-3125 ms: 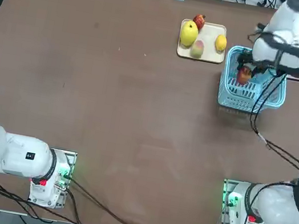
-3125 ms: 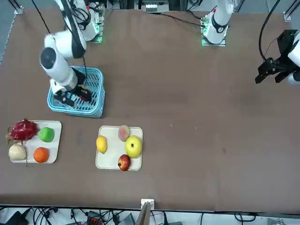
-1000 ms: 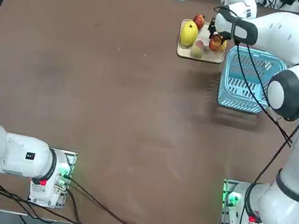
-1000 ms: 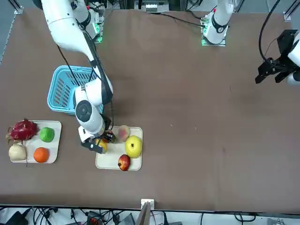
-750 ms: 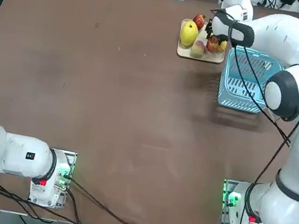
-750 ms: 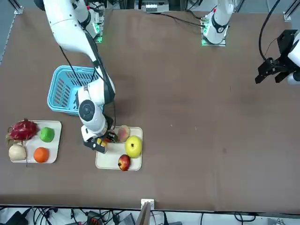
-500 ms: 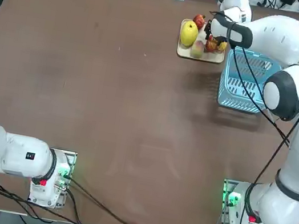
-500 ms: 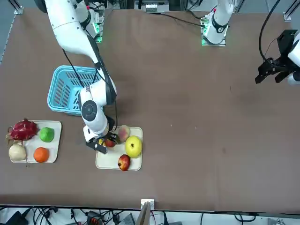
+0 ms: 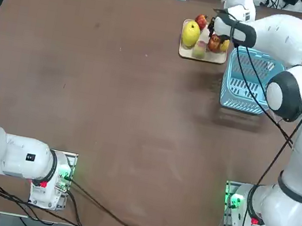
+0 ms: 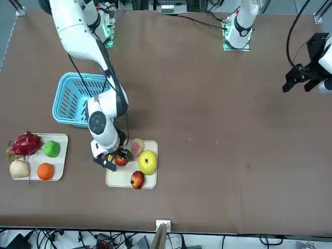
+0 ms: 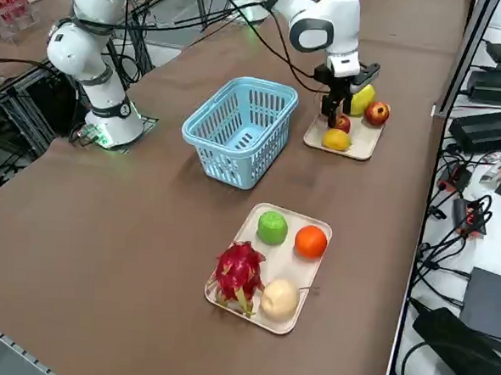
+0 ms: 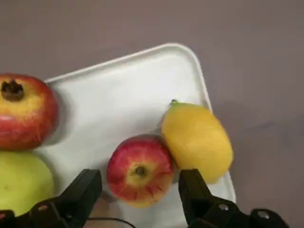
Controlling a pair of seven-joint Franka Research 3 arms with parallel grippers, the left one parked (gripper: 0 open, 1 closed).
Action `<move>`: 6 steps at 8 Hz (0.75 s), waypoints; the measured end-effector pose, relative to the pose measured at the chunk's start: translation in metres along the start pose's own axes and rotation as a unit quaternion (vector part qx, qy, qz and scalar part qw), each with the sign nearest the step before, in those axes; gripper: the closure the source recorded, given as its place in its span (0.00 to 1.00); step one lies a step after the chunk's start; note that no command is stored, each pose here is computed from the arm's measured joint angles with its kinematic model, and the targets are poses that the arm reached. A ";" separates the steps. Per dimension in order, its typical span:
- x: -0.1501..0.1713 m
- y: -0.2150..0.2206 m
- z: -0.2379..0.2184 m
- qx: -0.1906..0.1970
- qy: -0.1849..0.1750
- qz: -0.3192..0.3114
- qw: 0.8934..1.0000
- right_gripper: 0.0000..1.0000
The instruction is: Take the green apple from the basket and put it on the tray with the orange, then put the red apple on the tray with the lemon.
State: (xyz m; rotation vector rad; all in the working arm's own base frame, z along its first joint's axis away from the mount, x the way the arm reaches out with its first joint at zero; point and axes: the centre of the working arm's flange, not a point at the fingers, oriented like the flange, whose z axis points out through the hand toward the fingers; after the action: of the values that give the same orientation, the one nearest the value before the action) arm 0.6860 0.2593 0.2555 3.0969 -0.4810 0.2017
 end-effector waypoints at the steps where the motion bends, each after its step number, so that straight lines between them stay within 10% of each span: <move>1: 0.009 0.008 -0.017 -0.007 -0.002 0.007 1.000 0.00; 6: 0.066 0.106 -0.193 -0.042 -0.030 -0.017 0.998 0.00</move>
State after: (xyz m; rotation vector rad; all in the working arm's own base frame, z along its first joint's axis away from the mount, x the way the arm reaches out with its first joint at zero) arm 0.6920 0.1423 0.4537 3.0330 -0.4244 0.0857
